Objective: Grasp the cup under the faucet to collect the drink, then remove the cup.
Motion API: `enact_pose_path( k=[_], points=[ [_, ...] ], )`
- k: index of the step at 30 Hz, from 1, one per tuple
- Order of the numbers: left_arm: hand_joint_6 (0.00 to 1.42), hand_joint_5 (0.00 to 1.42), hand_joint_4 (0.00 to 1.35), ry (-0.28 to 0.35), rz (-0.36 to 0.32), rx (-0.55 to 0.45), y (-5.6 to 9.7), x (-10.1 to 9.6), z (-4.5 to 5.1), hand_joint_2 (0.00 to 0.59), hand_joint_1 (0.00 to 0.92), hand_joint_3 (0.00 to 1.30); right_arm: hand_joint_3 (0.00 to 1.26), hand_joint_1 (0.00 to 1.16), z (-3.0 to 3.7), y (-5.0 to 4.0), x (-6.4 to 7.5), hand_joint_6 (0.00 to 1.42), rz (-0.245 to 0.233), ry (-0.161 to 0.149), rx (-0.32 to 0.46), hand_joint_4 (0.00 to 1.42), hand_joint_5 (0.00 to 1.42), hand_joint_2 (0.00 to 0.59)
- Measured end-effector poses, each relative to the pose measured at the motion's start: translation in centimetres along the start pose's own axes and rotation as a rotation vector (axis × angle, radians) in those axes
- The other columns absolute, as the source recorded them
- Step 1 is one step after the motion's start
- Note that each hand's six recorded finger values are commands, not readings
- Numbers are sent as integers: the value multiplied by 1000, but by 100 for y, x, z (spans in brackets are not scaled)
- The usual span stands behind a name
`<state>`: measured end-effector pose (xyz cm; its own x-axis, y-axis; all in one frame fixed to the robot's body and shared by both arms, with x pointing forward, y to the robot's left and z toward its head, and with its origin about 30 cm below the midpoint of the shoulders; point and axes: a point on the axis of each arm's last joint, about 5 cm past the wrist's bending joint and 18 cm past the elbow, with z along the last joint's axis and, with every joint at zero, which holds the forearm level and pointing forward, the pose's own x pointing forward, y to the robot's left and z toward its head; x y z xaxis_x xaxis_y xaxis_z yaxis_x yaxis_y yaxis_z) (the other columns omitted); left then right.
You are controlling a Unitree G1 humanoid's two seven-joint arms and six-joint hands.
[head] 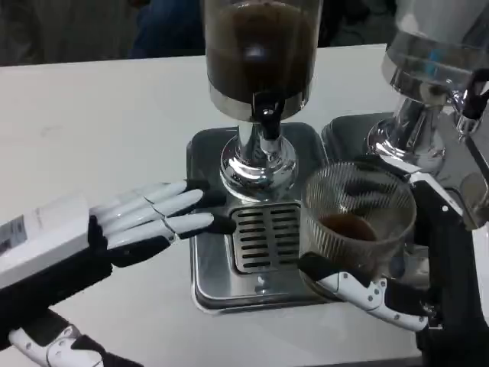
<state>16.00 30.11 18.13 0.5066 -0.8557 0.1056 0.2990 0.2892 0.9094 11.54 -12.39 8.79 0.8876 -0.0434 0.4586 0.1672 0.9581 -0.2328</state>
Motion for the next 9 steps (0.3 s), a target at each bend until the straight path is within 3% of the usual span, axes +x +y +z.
enact_pose_path(
  k=[9],
  points=[
    [58,0,0,-2,-3,-3,-12,-5,13,110,0,145,850,1097,18,27,8,1424,10,-1,21,1002,1212,110]
  ],
)
